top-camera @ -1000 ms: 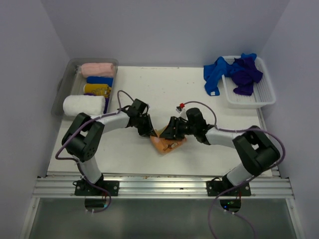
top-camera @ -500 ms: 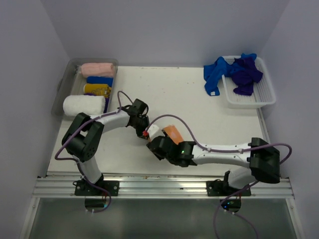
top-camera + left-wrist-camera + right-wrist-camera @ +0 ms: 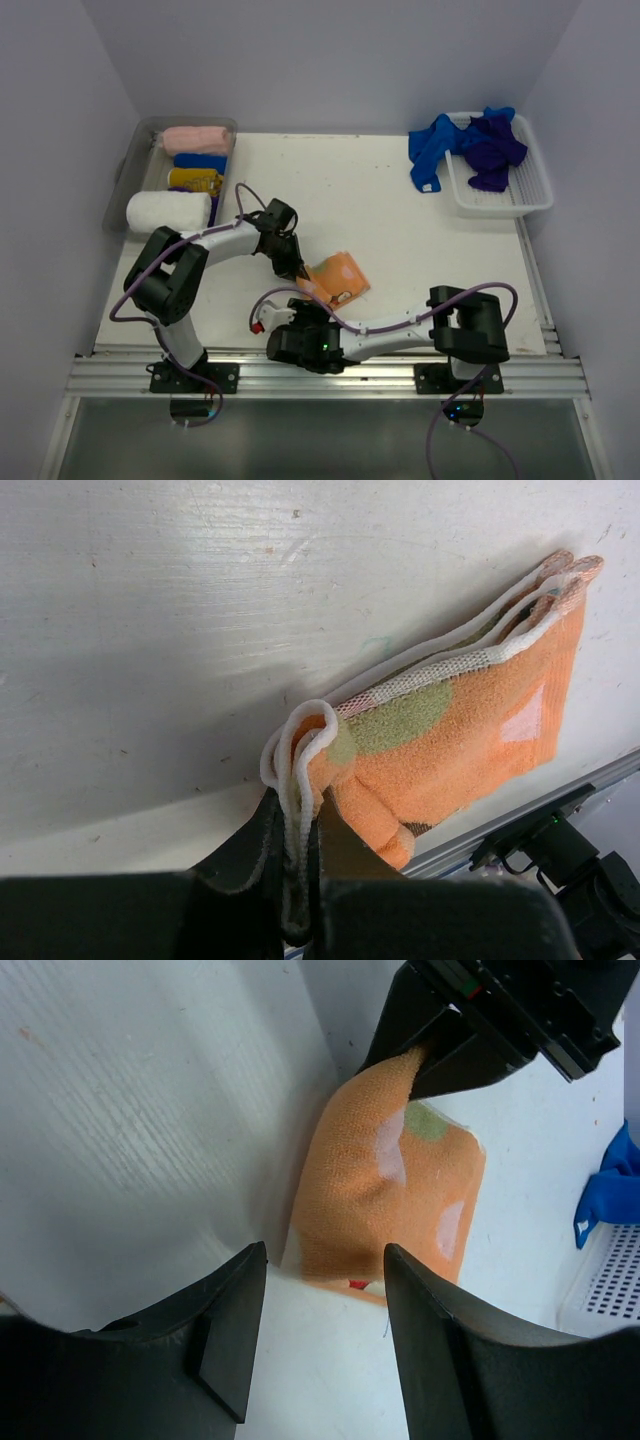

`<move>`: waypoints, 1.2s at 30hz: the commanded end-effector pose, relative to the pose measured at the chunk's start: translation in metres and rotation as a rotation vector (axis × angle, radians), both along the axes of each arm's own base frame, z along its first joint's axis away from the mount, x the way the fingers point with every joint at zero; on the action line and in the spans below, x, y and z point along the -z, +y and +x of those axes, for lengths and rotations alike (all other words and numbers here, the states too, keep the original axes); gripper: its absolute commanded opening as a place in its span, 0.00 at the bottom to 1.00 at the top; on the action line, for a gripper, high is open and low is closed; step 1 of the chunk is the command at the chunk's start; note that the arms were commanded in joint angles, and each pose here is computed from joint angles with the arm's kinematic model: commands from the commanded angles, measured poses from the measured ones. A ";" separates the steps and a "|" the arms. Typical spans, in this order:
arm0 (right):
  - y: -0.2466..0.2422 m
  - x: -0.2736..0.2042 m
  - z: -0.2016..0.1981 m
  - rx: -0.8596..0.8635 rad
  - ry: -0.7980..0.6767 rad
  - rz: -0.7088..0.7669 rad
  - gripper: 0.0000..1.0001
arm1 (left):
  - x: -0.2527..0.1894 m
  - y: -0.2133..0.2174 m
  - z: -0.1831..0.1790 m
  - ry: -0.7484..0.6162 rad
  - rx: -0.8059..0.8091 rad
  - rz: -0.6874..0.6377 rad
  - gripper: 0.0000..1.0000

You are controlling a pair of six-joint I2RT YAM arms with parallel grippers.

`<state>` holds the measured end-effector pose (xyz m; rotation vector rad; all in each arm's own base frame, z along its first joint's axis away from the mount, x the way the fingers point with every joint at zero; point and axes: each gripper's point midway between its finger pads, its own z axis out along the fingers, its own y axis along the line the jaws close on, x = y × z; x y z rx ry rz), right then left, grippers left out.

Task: Roll the towels
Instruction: Roll the towel

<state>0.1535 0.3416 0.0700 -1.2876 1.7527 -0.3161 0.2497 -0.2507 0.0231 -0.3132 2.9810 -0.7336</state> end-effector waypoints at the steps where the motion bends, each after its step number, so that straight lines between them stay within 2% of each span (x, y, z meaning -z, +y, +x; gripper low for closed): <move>1: 0.015 -0.009 0.008 0.012 -0.074 0.007 0.55 | -0.006 0.005 -0.003 0.003 -0.009 0.030 0.00; 6: 0.007 0.029 0.010 0.044 -0.067 -0.075 0.61 | -0.009 0.004 -0.003 0.000 -0.007 0.020 0.00; 9: -0.001 0.045 0.016 0.110 -0.052 -0.073 0.60 | -0.011 0.004 -0.003 -0.002 -0.008 0.018 0.00; 11: -0.008 0.047 0.024 0.157 -0.051 -0.068 0.55 | -0.012 0.004 -0.004 -0.007 -0.009 0.016 0.00; 12: -0.011 0.046 0.026 0.180 -0.048 -0.047 0.43 | -0.013 0.004 -0.004 -0.009 -0.008 0.013 0.00; 14: -0.014 0.041 0.034 0.216 -0.038 -0.007 0.28 | -0.016 0.003 -0.003 -0.016 -0.009 0.001 0.00; 15: -0.016 0.040 0.036 0.231 -0.028 0.015 0.15 | -0.016 0.003 -0.004 -0.018 -0.008 -0.002 0.00; 18: -0.018 0.033 0.041 0.248 0.030 0.094 0.00 | -0.023 0.000 -0.002 -0.040 -0.006 -0.027 0.01; 21: -0.014 0.030 0.038 0.227 0.149 0.204 0.00 | -0.036 -0.004 0.002 -0.075 -0.006 -0.066 0.25; 22: -0.014 0.027 0.041 0.227 0.183 0.241 0.00 | -0.039 -0.004 0.003 -0.084 -0.006 -0.078 0.45; 25: -0.010 0.022 0.035 0.208 0.311 0.365 0.00 | -0.054 -0.001 0.010 -0.131 -0.029 -0.118 0.66; 28: -0.009 0.020 0.032 0.204 0.438 0.470 0.00 | -0.069 0.006 0.019 -0.186 -0.052 -0.142 0.73; 30: -0.007 0.019 0.024 0.189 0.543 0.539 0.00 | -0.074 0.010 0.022 -0.210 -0.055 -0.143 0.74; 36: -0.016 0.020 0.029 0.230 0.732 0.707 0.00 | -0.071 0.003 0.020 -0.239 -0.034 -0.203 0.74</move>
